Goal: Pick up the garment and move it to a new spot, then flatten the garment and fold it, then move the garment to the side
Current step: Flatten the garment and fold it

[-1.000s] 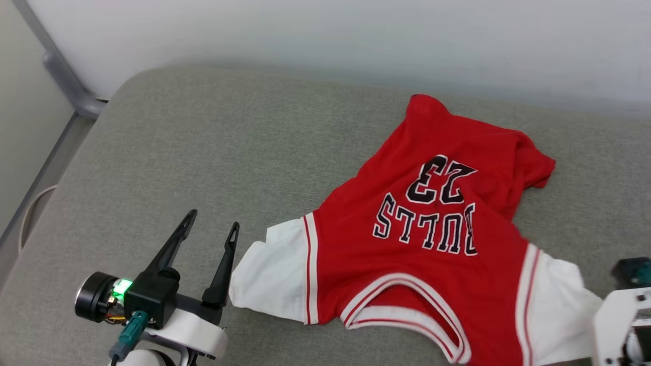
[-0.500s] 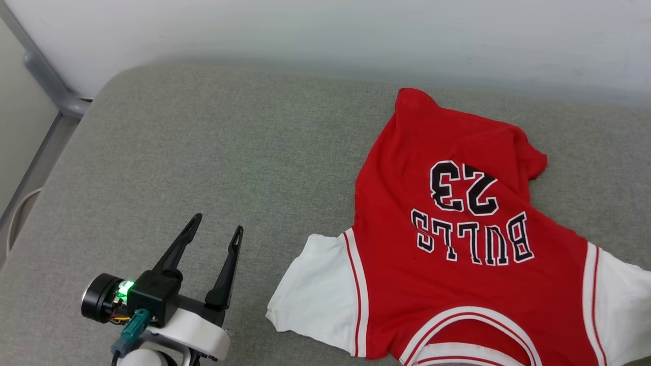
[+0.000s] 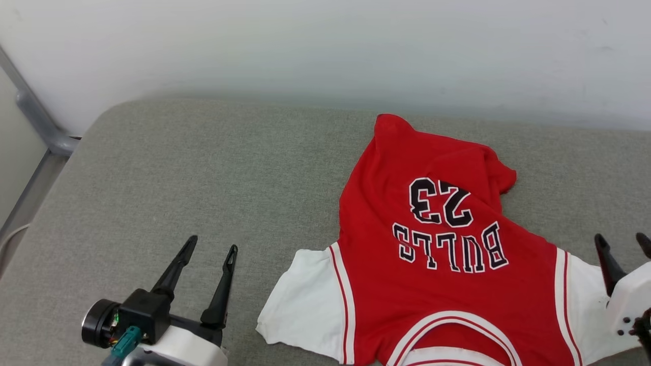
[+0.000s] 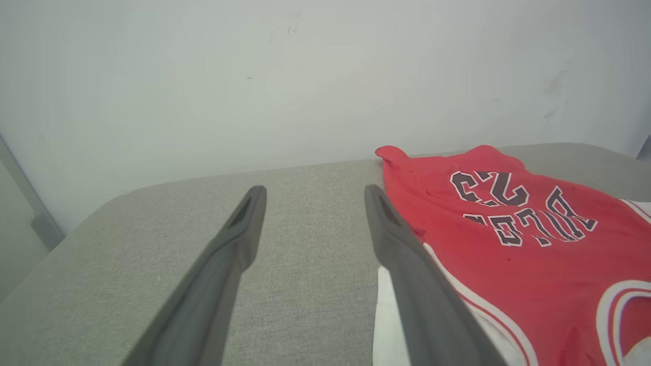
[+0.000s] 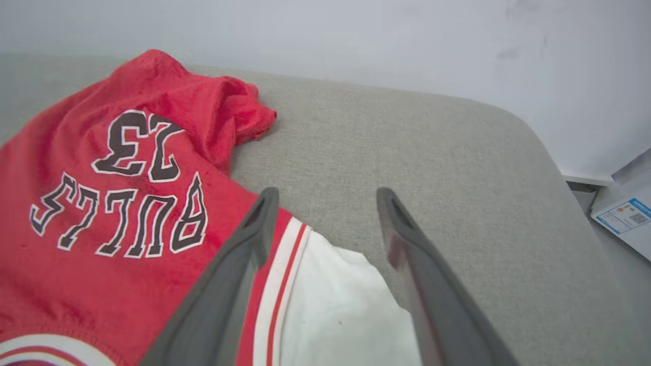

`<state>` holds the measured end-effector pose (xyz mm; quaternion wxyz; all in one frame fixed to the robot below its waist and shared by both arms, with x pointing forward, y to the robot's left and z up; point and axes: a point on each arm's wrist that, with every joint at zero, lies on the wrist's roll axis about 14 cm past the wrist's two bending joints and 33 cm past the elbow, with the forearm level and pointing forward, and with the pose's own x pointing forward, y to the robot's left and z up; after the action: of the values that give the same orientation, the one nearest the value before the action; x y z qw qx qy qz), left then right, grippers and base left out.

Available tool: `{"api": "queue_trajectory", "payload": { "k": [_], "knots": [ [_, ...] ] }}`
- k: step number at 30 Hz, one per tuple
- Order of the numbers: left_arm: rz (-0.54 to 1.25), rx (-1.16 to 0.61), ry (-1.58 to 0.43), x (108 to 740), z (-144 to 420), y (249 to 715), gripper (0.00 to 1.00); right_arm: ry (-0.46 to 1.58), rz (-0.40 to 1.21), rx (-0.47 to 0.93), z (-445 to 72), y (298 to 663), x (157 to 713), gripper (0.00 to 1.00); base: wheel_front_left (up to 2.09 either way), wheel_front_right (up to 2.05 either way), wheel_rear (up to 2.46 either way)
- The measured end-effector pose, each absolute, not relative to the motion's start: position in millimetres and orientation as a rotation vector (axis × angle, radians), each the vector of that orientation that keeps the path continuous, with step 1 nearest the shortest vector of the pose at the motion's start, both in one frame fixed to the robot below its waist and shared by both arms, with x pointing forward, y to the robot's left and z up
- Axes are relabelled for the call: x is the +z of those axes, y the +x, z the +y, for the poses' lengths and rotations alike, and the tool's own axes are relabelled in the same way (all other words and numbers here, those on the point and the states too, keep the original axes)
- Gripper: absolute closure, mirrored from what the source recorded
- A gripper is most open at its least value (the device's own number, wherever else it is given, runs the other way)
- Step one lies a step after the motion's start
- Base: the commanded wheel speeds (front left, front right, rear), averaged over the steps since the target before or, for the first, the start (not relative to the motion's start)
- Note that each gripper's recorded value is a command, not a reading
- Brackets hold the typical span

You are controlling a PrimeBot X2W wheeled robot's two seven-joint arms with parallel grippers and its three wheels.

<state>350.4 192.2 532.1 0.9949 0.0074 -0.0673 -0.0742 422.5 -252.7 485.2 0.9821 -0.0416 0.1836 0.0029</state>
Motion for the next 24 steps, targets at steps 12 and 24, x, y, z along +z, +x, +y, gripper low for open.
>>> {"api": "queue_trajectory", "payload": {
  "k": [12, 24],
  "knots": [
    [0.019, -0.228, -0.048, 502, 171, 342, 0.0, 0.061, 0.117, 0.004, -224, 394, 505, 0.0, 0.0, 0.0, 0.0],
    [0.508, -0.343, -0.034, 464, 152, 341, 0.0, 0.044, 0.15, -0.041, -232, 391, 495, 0.0, 0.0, 0.0, 0.0]
  ]
}}
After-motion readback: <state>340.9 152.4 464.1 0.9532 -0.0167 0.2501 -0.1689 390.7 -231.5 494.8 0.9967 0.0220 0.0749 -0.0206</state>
